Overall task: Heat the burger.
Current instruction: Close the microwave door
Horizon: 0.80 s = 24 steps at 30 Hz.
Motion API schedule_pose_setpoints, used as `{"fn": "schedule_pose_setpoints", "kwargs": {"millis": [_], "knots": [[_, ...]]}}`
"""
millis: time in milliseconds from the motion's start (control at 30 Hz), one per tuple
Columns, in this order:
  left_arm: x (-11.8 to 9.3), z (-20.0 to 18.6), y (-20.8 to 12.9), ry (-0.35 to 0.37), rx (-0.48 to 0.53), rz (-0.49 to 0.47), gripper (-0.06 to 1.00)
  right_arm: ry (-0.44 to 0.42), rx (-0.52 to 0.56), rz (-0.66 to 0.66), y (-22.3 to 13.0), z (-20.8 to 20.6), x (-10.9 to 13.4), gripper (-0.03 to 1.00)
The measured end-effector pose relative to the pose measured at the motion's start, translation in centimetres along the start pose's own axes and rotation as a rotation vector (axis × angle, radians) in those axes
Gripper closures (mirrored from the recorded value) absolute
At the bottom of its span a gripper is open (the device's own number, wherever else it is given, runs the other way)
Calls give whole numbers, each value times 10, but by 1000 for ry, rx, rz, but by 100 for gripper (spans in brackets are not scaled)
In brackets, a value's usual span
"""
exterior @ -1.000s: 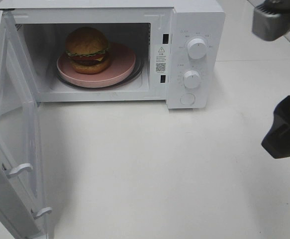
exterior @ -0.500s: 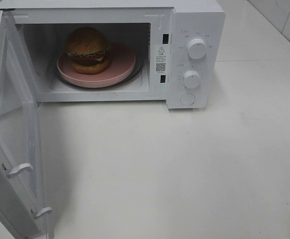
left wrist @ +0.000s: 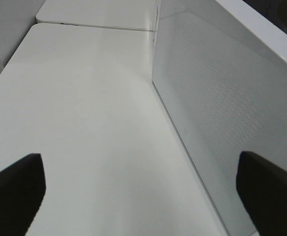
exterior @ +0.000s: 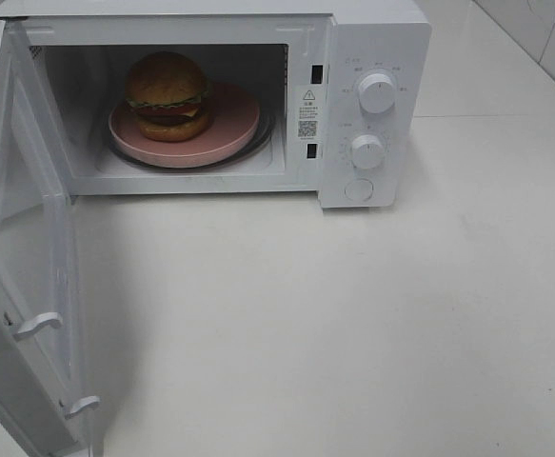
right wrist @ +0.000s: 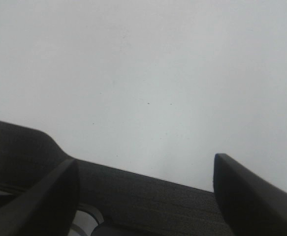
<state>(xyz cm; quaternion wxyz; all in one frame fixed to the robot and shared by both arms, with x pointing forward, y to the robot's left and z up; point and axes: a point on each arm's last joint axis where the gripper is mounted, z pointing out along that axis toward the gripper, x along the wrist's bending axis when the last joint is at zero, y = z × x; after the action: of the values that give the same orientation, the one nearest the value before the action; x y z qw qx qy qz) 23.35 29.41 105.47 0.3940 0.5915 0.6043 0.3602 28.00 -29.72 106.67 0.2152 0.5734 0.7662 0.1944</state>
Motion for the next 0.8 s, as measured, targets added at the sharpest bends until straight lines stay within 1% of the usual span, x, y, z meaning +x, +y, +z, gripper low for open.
{"fn": "schedule_pose_setpoints", "kwargs": {"millis": [33,167,200,233,267,300,333,367,433,467,533,567,633,800], "knots": [[0,0,0,0,0,0,-3,-16,-30,31,-9,0,-1,26],[0,0,0,0,0,0,-3,-36,-71,75,-20,2,-2,26],[0,0,0,0,0,0,-3,-52,-123,103,-26,-1,-2,26],[0,0,0,0,0,0,-3,-52,-123,103,-26,-1,-2,26],[0,0,0,0,0,0,-3,-57,-155,117,-26,-3,-3,26],[0,0,0,0,0,0,-3,-65,-223,147,-29,-7,-3,26],[0,0,0,0,0,0,-3,-66,-259,162,-30,-8,-2,26],[0,0,0,0,0,0,-3,-66,-259,162,-30,-8,-2,26],[0,0,0,0,0,0,-3,-40,-369,234,-35,-9,3,26],[0,0,0,0,0,0,-3,-40,-369,234,-35,-9,3,26],[0,0,0,0,0,0,-3,-37,-415,268,-42,-11,6,26],[0,0,0,0,0,0,-3,-37,-415,268,-42,-11,6,26],[0,0,0,0,0,0,-3,-53,-464,290,-47,-14,7,26],[0,0,0,0,0,0,-3,-75,-482,309,-49,-15,8,26]]}}
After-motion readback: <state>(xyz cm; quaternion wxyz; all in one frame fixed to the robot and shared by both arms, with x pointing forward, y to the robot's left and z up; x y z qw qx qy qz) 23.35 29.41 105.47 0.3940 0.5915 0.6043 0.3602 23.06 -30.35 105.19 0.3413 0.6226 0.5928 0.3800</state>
